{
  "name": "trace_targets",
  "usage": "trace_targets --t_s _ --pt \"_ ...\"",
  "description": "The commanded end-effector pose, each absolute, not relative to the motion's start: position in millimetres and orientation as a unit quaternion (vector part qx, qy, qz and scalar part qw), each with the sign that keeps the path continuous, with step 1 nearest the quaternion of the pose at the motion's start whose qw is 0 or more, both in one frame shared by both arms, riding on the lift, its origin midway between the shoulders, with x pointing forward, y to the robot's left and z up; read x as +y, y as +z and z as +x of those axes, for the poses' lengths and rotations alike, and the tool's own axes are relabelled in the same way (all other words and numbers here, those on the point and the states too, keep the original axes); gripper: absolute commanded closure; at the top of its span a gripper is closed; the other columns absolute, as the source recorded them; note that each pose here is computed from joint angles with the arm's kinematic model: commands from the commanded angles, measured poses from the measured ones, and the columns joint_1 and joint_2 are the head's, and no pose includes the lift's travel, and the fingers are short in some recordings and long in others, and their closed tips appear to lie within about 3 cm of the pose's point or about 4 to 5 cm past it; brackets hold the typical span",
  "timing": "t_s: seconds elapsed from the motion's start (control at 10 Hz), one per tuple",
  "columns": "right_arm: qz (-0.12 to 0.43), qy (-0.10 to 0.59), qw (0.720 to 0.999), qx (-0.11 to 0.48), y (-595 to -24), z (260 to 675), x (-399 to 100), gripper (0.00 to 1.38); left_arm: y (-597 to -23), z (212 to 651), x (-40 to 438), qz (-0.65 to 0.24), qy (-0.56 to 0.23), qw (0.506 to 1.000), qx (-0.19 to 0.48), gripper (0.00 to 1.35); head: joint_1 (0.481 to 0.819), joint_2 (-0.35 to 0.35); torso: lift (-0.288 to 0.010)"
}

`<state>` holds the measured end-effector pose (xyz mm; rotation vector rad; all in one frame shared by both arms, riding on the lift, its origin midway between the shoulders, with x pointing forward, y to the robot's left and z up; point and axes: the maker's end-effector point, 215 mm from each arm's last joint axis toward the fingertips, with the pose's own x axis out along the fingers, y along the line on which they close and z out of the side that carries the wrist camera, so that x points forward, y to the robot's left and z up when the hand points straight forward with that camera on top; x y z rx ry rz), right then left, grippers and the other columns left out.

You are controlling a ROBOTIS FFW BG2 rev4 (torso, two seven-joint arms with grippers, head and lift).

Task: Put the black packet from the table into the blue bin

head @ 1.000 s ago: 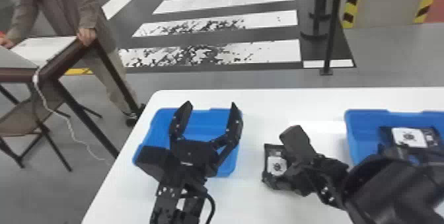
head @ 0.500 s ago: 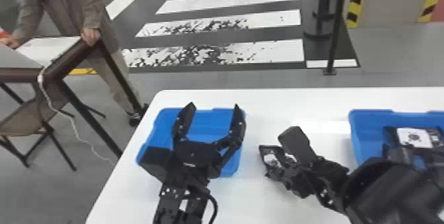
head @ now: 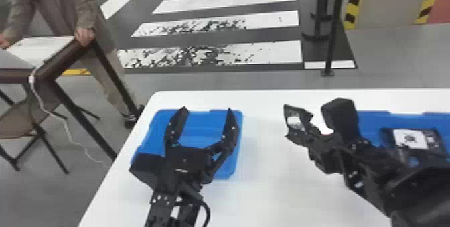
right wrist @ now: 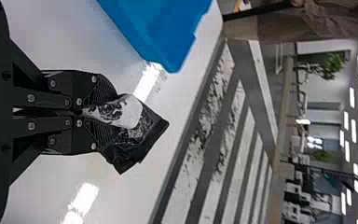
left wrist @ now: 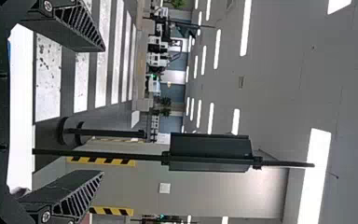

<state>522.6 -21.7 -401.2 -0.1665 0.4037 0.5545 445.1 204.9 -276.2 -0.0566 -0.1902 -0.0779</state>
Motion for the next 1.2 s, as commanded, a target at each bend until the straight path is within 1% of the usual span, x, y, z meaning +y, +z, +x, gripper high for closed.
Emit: trace_targets --t_s 0.0,0.2,0.3,0.4,0.5,0.6,0.7,0.8,0.9,1.0,1.1 --pt "-0.067 0.198 0.967 0.146 -347 532 -92 1.18 -276 445 203 -0.029 -0.040 0.994 -0.095 0.09 0.695 0.223 -0.110" --pt "-0.068 0.077 0.981 0.162 -348 527 -214 1.18 -277 443 205 -0.028 -0.038 0.994 -0.095 0.09 0.695 0.107 -0.110" --pt "-0.072 0.031 0.982 0.172 -354 522 -264 1.18 -277 443 206 -0.028 -0.038 0.994 -0.095 0.09 0.695 0.068 -0.110" --pt "-0.079 0.000 0.980 0.182 -359 517 -298 1.18 -276 443 206 -0.029 -0.038 0.994 -0.096 0.09 0.695 -0.003 -0.110" --pt "-0.080 -0.010 0.977 0.196 -370 514 -310 1.18 -277 443 206 -0.030 -0.038 0.994 -0.095 0.09 0.695 -0.070 -0.110" --pt "-0.075 -0.005 0.975 0.210 -383 514 -313 1.13 -276 443 205 -0.030 -0.040 0.994 -0.096 0.09 0.695 -0.106 -0.110" --pt "-0.075 0.004 0.974 0.216 -388 515 -311 0.76 -276 443 204 -0.029 -0.040 0.994 -0.096 0.09 0.695 -0.116 -0.110" --pt "-0.074 0.008 0.974 0.214 -388 514 -309 0.31 -275 443 205 -0.030 -0.039 0.994 -0.098 0.09 0.695 -0.120 -0.110" --pt "-0.074 0.011 0.979 0.191 -375 514 -308 0.04 -274 443 207 -0.030 -0.037 0.994 -0.100 0.09 0.695 -0.121 -0.110" --pt "-0.075 0.015 0.986 0.151 -352 512 -304 0.09 -274 442 207 -0.030 -0.037 0.994 -0.100 0.09 0.695 -0.119 -0.110" --pt "-0.060 0.029 0.992 0.111 -328 505 -291 0.14 -273 442 208 -0.031 -0.036 0.994 -0.102 0.09 0.695 -0.118 -0.110"
